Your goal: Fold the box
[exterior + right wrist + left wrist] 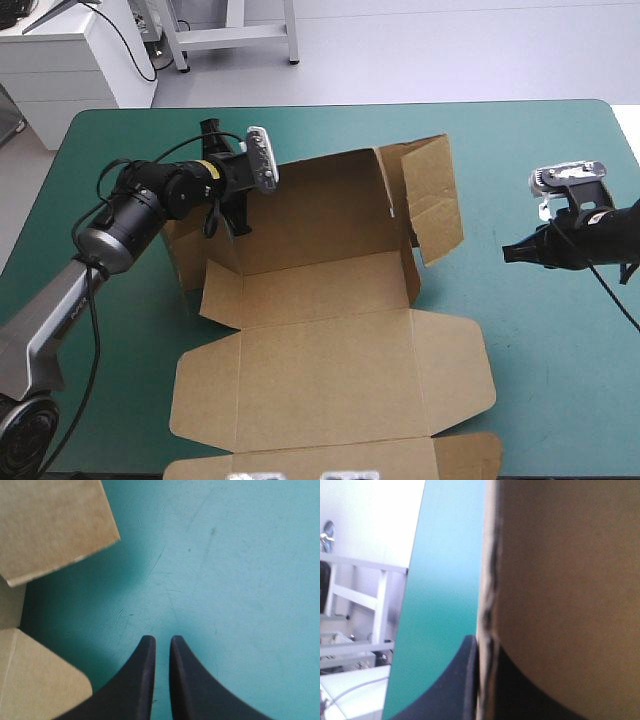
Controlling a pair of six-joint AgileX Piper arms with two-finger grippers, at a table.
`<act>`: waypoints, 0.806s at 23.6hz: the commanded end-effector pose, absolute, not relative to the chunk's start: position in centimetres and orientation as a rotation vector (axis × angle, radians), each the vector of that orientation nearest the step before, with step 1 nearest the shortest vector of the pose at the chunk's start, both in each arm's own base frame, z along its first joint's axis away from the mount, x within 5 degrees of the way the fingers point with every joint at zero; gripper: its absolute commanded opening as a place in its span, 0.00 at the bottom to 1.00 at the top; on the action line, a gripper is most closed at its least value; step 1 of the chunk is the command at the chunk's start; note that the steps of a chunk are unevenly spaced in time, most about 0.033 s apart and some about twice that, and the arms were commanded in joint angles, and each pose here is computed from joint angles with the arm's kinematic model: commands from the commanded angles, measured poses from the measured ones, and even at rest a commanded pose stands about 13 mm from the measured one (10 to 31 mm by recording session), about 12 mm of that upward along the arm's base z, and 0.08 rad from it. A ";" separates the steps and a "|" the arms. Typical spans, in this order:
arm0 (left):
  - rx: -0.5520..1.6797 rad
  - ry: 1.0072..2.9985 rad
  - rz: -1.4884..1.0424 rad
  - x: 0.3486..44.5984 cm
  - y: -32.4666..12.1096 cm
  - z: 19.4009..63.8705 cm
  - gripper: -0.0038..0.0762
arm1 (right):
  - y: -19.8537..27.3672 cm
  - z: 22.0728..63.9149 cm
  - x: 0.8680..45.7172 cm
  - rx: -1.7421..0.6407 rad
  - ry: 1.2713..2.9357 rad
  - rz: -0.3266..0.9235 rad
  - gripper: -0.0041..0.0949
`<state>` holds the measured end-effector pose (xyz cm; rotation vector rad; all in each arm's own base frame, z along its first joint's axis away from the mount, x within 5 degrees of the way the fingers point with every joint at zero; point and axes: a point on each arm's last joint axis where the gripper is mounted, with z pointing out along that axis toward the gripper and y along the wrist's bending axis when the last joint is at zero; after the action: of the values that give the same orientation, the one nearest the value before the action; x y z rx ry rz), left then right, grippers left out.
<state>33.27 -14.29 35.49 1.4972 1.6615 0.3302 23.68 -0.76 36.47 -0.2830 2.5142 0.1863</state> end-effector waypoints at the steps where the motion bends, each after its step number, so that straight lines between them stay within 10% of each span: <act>1: 1.410 1.442 0.403 32.0 -16.5 39.3 0.04 | -0.6 38.0 23.5 -0.255 2.427 0.184 0.13; 19: 1.400 1.340 0.604 30.2 -21.3 39.3 0.04 | -0.4 38.1 23.5 -0.219 2.424 0.229 0.13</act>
<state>31.18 -21.33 35.62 1.5197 1.4500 0.5767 23.69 -0.65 36.50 -0.2350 2.5158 0.2189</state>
